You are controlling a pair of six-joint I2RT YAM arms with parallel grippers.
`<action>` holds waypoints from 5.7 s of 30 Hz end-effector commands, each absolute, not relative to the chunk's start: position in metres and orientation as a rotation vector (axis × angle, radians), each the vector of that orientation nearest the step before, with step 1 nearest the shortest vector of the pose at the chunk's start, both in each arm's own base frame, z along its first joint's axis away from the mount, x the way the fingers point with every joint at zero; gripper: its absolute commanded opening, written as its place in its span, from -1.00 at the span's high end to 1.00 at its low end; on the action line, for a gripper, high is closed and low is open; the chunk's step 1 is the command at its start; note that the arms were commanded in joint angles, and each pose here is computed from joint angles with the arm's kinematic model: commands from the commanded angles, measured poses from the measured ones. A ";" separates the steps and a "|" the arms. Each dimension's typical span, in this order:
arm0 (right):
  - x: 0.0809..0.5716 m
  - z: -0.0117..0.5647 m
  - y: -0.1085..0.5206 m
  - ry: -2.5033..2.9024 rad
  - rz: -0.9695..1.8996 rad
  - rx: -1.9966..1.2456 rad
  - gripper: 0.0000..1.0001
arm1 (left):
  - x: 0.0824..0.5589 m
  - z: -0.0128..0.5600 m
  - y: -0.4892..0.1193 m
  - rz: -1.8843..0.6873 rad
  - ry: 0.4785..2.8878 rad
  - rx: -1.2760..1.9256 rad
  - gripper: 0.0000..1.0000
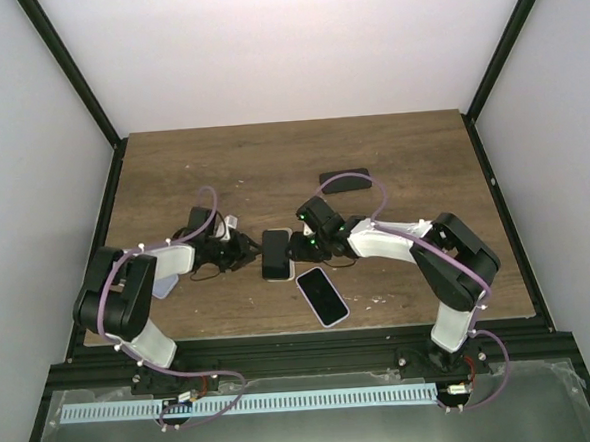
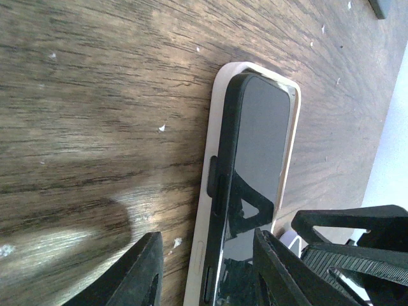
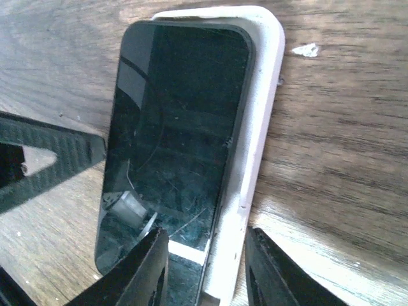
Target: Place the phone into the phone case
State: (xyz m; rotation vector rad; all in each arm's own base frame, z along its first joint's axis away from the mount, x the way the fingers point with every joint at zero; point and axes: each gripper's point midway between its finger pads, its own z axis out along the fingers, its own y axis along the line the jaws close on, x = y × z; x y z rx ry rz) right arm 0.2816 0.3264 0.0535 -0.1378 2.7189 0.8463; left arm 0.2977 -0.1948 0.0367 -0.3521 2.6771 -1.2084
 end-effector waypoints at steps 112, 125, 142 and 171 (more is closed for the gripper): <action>0.293 0.038 0.337 2.592 1.096 -0.249 0.27 | 0.281 0.020 -0.210 -0.991 2.766 -0.265 0.29; 0.291 0.038 0.356 2.542 1.291 -0.228 0.28 | 0.291 0.016 -0.210 -1.047 2.733 -0.234 0.86; 0.287 0.087 0.384 2.396 1.620 -0.253 0.28 | 0.278 0.007 -0.195 -1.059 2.756 -0.279 0.44; 0.328 0.036 0.363 2.555 1.204 -0.196 0.63 | 0.334 0.025 -0.195 -1.027 2.658 -0.214 0.98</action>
